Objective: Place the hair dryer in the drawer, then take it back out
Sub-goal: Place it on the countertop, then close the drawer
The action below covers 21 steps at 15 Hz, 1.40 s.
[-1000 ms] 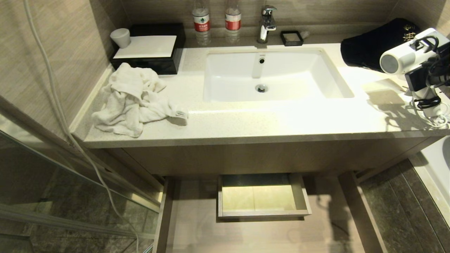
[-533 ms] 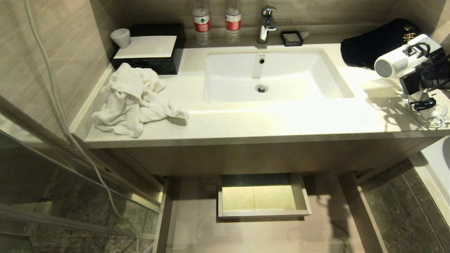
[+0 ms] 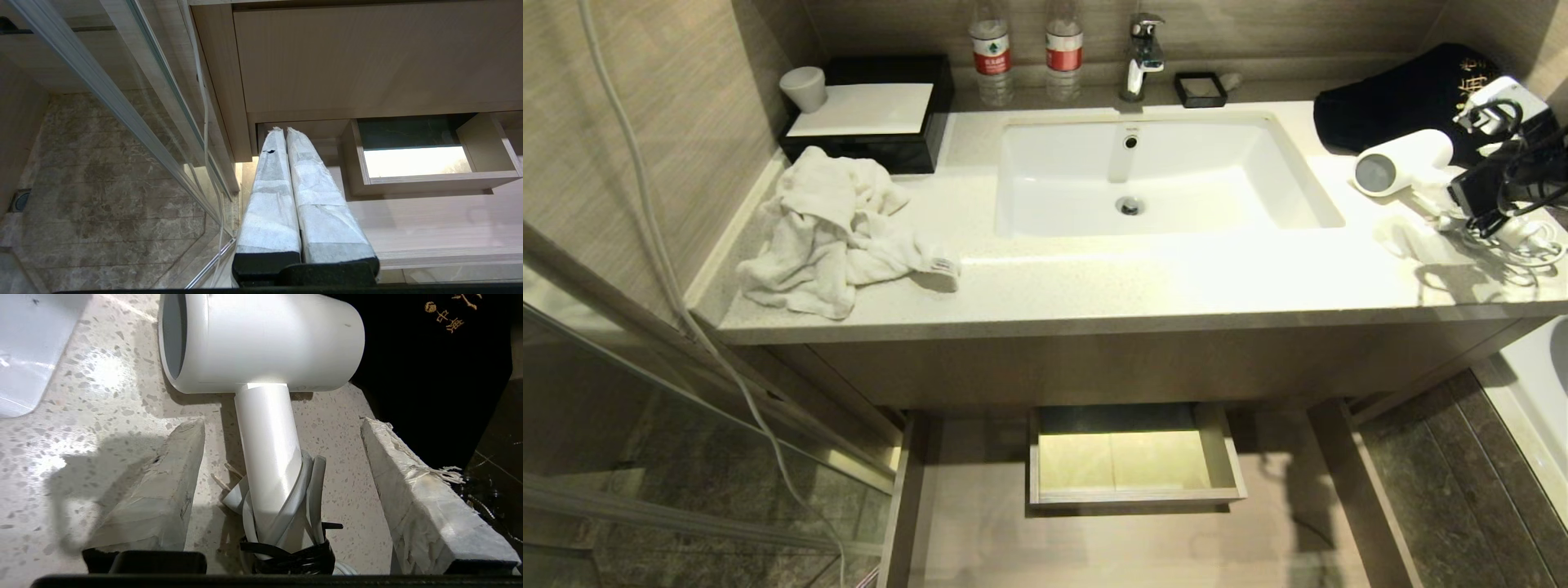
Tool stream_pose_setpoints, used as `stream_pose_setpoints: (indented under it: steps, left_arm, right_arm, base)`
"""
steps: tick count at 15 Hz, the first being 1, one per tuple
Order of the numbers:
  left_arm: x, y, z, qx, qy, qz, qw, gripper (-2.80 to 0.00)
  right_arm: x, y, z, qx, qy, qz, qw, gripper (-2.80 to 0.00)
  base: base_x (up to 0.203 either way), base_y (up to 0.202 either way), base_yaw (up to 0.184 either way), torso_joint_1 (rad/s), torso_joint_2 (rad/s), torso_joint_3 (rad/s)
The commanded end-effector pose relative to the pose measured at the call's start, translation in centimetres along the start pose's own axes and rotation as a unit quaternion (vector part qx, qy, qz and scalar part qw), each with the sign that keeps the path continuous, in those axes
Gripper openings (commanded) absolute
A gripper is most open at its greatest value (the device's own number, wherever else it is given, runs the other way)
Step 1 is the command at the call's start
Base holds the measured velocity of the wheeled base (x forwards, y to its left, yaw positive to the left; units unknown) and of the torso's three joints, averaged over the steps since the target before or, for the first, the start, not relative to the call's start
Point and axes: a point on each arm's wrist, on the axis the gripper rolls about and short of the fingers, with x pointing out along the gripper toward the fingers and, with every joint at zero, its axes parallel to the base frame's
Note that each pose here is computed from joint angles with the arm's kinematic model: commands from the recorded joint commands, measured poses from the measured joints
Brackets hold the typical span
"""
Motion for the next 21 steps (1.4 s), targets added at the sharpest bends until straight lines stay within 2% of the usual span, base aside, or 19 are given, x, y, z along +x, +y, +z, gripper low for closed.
stream_pose_setpoints:
  steps: [1, 4, 8, 12, 21]
  left_arm:
    - [0.0, 0.0, 0.0, 0.000, 0.002, 0.000, 1.0000, -2.80]
    - [0.0, 0.0, 0.0, 0.000, 0.002, 0.000, 1.0000, -2.80]
    - [0.0, 0.0, 0.0, 0.000, 0.002, 0.000, 1.0000, -2.80]
    - [0.0, 0.0, 0.0, 0.000, 0.001, 0.000, 1.0000, -2.80]
    - [0.0, 0.0, 0.0, 0.000, 0.002, 0.000, 1.0000, -2.80]
  right_arm:
    - [-3.2, -0.7, 1.6, 0.011, -0.019, -0.006, 1.000, -2.80]
    - [-7.3, -0.3, 2.0, 0.025, 0.008, 0.011, 1.000, -2.80]
    - [-9.9, 1.3, 0.6, 0.038, 0.073, 0.034, 0.996, -2.80]
    - [-10.5, 1.6, 0.5, 0.038, 0.083, 0.043, 0.995, -2.80]
    - [-12.6, 3.3, -0.7, 0.043, 0.101, 0.064, 0.992, -2.80]
  base:
    - [0.000, 0.000, 0.000, 0.000, 0.00, 0.000]
    - [0.000, 0.000, 0.000, 0.000, 0.00, 0.000]
    - [0.000, 0.000, 0.000, 0.000, 0.00, 0.000]
    - [0.000, 0.000, 0.000, -0.034, 0.02, -0.038]
    - [0.000, 0.000, 0.000, -0.287, 0.05, -0.224]
